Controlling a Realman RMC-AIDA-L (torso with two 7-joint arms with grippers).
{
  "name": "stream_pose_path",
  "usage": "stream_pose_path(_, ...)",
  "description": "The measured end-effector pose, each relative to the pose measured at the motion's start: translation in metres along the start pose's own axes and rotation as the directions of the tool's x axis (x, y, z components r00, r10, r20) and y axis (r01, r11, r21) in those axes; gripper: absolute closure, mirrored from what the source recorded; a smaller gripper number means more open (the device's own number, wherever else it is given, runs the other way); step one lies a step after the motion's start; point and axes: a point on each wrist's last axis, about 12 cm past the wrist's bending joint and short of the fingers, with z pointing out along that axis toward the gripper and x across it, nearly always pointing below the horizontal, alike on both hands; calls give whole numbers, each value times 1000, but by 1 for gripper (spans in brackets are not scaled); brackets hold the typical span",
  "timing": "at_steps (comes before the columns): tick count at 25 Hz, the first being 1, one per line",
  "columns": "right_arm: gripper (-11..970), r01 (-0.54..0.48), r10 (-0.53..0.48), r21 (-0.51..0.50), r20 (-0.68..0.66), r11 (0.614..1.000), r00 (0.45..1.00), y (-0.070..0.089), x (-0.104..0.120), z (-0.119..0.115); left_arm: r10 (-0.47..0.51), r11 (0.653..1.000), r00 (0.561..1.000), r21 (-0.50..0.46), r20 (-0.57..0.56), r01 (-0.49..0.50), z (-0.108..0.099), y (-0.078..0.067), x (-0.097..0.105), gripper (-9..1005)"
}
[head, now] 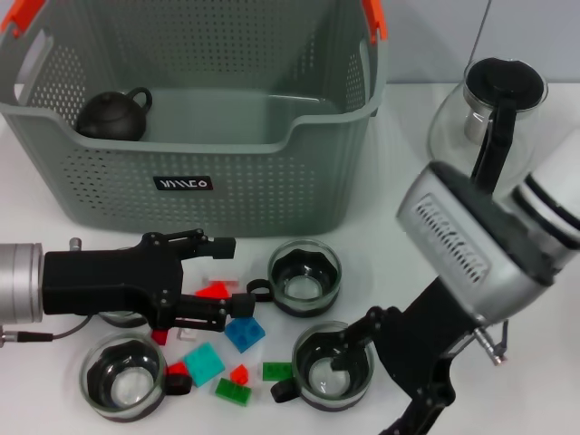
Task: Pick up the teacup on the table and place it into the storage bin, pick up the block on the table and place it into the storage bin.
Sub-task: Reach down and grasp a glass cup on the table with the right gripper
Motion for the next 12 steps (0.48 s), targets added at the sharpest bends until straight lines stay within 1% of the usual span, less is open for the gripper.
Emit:
stream_pose_path(3,14,-3,2,-4,-27,1000,1000,-2,-3,4,1,1000,1000,-4,-1,-1,0,0,0,63)
stream_pose_path(4,14,-2,2,4,-54,1000,999,-4,-5,7,1,1000,1000,-7,-1,-1,0,1,0,63)
stream_pose_path(12,13,4,1,37,-138,999,990,-9,-10,16,16,1000,1000,-13,-4,-16,1,1,1,63)
